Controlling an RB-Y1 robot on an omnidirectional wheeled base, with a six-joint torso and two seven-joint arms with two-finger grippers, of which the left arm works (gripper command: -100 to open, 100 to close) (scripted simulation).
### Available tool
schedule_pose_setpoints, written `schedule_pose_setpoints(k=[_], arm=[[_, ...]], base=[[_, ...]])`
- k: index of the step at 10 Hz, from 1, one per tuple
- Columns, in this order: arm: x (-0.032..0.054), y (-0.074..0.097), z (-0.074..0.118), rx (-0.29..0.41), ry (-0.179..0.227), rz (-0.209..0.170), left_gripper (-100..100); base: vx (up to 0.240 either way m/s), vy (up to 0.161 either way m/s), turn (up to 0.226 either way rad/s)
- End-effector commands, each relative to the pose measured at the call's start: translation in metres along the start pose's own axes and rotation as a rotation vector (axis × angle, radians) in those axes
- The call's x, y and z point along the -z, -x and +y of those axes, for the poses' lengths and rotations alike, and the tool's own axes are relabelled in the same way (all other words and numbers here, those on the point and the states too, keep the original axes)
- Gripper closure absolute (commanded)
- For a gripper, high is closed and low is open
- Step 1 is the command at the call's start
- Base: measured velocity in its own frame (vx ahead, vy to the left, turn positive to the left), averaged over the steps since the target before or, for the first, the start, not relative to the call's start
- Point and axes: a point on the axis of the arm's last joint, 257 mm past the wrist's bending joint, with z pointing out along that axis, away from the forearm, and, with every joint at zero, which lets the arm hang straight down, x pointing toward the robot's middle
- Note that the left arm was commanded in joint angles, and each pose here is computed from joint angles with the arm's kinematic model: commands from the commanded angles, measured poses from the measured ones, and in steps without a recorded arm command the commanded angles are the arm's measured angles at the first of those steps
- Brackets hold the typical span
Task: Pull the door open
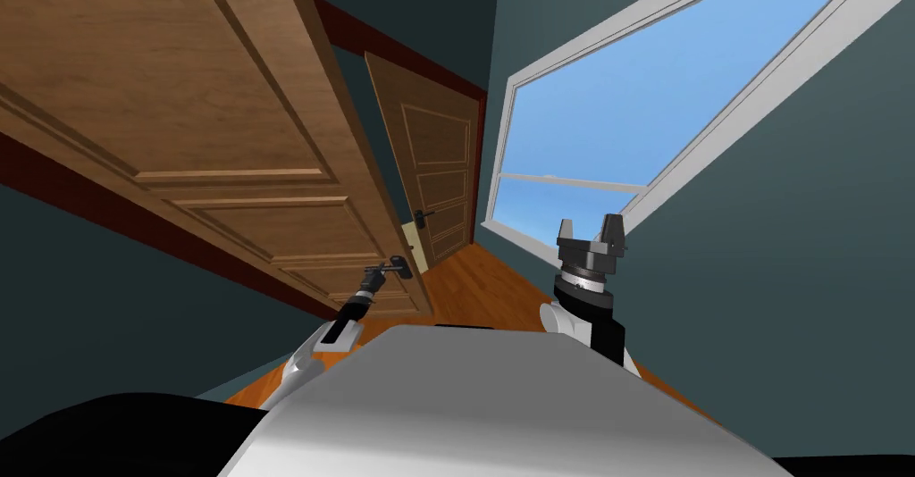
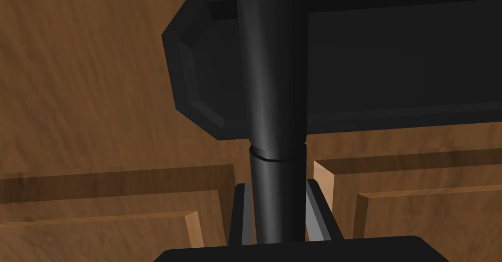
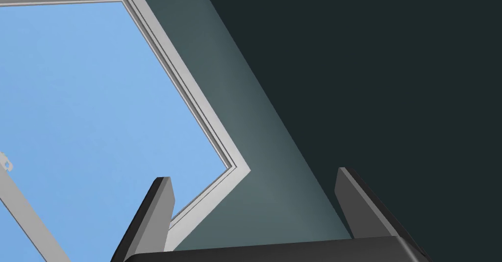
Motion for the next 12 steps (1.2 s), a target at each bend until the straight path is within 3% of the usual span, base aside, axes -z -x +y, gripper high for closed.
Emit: schedule_pose_setpoints(k=[1, 2, 10, 11, 12], arm=[[0.0000, 0.000, 0.000, 0.000, 0.000, 0.000, 100], [0.0102, -0.001, 0.003, 0.001, 0.004, 0.021, 100], [0.0453, -0.005, 0.001, 0.008, 0.002, 0.112, 100], [0.0423, 0.002, 0.000, 0.001, 0.004, 0.094, 100], [0.0496, 0.002, 0.004, -0.001, 0.010, 0.110, 100]], base=[[-0.100, 0.022, -0.004], [-0.166, 0.017, -0.139], [-0.198, 0.066, -0.136], [-0.075, 0.041, -0.025], [-0.022, 0.001, 0.039]])
